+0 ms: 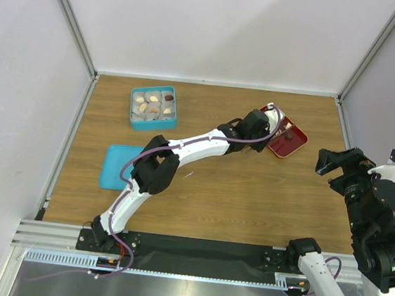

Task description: Pack the chocolate

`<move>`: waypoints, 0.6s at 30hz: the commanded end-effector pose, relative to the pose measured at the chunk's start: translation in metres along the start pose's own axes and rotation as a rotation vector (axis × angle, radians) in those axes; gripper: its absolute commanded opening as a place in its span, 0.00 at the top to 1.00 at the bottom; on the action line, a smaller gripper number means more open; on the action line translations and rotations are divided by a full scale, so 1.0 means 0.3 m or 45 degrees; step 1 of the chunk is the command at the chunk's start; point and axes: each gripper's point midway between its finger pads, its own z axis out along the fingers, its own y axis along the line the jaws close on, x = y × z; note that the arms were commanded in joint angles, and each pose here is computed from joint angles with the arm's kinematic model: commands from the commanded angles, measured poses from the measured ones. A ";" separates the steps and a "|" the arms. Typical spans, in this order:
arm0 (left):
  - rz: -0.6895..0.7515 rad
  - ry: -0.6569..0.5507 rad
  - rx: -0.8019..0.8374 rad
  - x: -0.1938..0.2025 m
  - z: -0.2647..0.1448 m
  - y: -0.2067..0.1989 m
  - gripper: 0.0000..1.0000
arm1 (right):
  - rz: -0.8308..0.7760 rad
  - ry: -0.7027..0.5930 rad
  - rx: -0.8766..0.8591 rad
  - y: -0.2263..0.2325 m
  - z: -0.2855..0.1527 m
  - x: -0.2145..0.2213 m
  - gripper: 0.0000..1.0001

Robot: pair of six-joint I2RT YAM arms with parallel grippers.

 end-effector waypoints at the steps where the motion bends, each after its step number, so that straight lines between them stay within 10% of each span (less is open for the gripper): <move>1: -0.006 -0.142 -0.019 -0.174 -0.111 0.015 0.58 | 0.010 -0.048 -0.037 0.018 -0.015 -0.033 0.06; 18: 0.027 -0.055 0.108 -0.054 0.001 -0.050 0.54 | 0.006 -0.046 -0.036 0.013 -0.012 -0.024 0.06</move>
